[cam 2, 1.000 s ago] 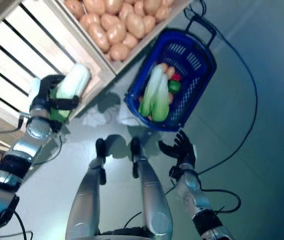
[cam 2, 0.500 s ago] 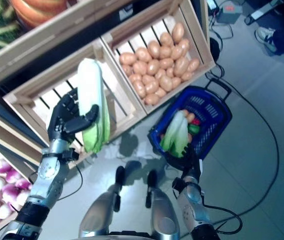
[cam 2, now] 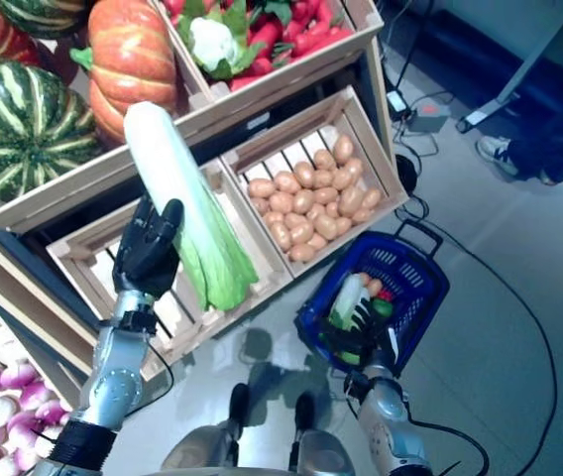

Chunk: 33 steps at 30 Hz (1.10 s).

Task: Put vegetables into the basket

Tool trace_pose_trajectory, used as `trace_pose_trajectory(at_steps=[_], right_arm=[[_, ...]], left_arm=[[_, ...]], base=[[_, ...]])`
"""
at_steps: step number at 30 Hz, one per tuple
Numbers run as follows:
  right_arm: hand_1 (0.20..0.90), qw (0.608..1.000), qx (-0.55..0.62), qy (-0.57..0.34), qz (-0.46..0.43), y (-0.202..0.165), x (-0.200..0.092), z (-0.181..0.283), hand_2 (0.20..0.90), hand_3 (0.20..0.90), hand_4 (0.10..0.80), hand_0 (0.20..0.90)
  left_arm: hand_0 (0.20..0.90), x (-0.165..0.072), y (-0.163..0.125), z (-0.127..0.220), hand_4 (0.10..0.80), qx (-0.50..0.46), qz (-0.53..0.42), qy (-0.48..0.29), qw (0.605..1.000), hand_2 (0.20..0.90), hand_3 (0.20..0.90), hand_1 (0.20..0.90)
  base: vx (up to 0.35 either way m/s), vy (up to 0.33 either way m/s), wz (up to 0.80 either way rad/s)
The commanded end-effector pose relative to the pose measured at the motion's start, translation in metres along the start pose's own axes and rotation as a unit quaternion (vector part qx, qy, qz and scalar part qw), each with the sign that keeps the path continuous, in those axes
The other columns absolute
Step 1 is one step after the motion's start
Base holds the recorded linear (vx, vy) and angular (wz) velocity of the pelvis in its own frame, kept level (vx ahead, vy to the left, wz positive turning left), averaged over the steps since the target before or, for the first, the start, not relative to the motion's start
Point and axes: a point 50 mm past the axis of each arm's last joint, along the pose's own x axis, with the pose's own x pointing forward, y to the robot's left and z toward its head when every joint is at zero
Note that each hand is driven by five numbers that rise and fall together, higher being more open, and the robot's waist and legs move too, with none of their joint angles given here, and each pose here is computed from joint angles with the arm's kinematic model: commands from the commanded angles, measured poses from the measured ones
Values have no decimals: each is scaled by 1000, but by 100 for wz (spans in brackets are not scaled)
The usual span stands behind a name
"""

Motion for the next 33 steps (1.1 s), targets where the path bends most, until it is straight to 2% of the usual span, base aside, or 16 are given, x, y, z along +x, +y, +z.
trace_pose_trajectory(at_steps=[1, 6, 14, 27, 33], right_arm=[[900, 989, -9, -29, 146, 14, -11, 19, 900, 900, 800, 900], [900, 959, -29, 8, 281, 21, -15, 26, 900, 900, 800, 900], [900, 913, -58, 30, 402, 29, -17, 55, 900, 900, 800, 900], [900, 879, -86, 75, 463, 41, -19, 55, 900, 900, 800, 900], [900, 870, -65, 84, 482, 48, -20, 61, 900, 900, 800, 900]], left_arm=[[300, 5, -23, 15, 400, -38, -98, -41, 994, 300, 300, 300], [300, 2, -17, 4, 400, -53, -102, 3, 993, 300, 300, 300], [300, -1, -9, -18, 400, -8, -116, 110, 987, 300, 300, 300], [300, -10, -8, -36, 400, 8, -141, 183, 973, 300, 300, 300], [300, -11, -10, -39, 400, 2, -145, 188, 971, 300, 300, 300]], base=[[25, -37, -1], [27, -53, 0], [7, -10, 0], [0, 0, 0], [0, 0, 0]])
